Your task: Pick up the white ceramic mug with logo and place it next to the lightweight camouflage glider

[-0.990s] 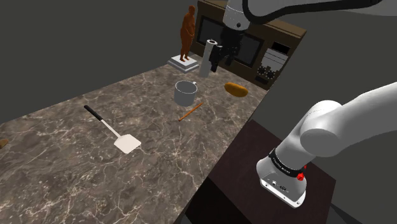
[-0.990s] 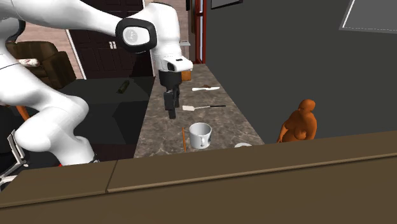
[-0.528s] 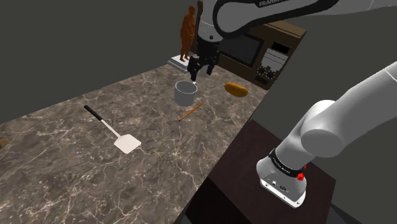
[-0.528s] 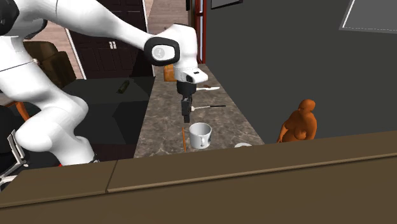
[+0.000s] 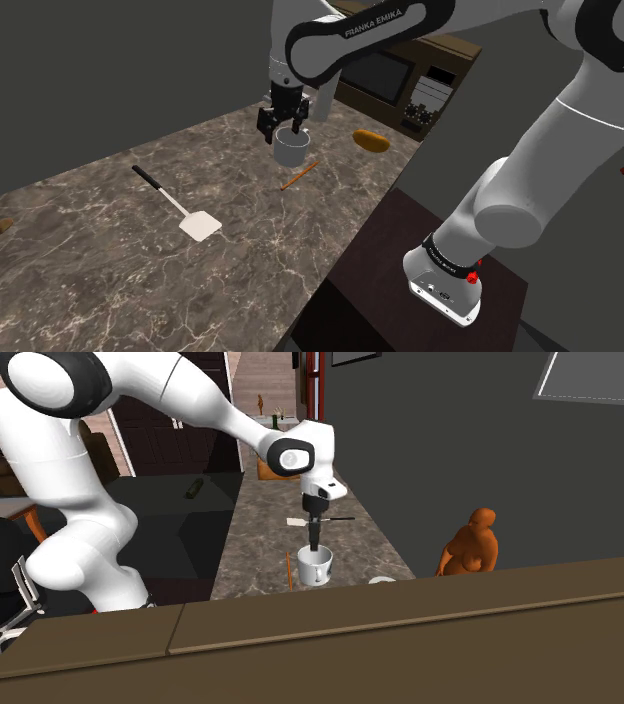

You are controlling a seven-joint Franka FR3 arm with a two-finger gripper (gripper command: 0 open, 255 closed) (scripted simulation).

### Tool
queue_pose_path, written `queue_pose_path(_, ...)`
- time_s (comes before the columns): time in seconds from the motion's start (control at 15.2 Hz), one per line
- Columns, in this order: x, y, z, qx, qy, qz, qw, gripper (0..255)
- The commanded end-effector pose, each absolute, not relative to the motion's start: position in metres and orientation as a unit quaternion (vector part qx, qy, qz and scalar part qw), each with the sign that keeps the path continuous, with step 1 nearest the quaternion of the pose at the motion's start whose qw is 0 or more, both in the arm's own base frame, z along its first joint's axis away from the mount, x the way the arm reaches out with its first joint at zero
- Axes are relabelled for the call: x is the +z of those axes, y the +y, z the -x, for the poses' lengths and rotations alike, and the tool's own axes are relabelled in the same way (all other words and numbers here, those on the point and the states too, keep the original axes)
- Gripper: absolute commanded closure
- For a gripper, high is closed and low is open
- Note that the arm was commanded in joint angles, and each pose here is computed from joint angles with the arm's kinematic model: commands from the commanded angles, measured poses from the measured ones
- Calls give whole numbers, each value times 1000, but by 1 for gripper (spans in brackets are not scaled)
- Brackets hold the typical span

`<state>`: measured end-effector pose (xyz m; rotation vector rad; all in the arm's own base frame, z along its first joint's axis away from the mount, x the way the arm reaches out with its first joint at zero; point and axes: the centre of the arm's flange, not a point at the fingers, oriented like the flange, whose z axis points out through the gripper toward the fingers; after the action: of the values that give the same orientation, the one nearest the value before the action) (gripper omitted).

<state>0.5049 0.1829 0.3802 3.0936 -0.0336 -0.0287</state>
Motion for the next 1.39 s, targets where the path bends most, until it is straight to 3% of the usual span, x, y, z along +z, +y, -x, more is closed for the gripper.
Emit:
queue_pose_path(0.0,371,187,-509,-10,-12,-1000,23,0)
queue_pose_path(0.4,336,186,-508,-10,-12,-1000,23,0)
queue_pose_path(0.92,336,186,-508,-10,-12,-1000,23,0)
queue_pose_path(0.99,336,186,-508,-10,-12,-1000,23,255)
queue_pose_path(1.32,336,186,-508,-10,-12,-1000,23,255)
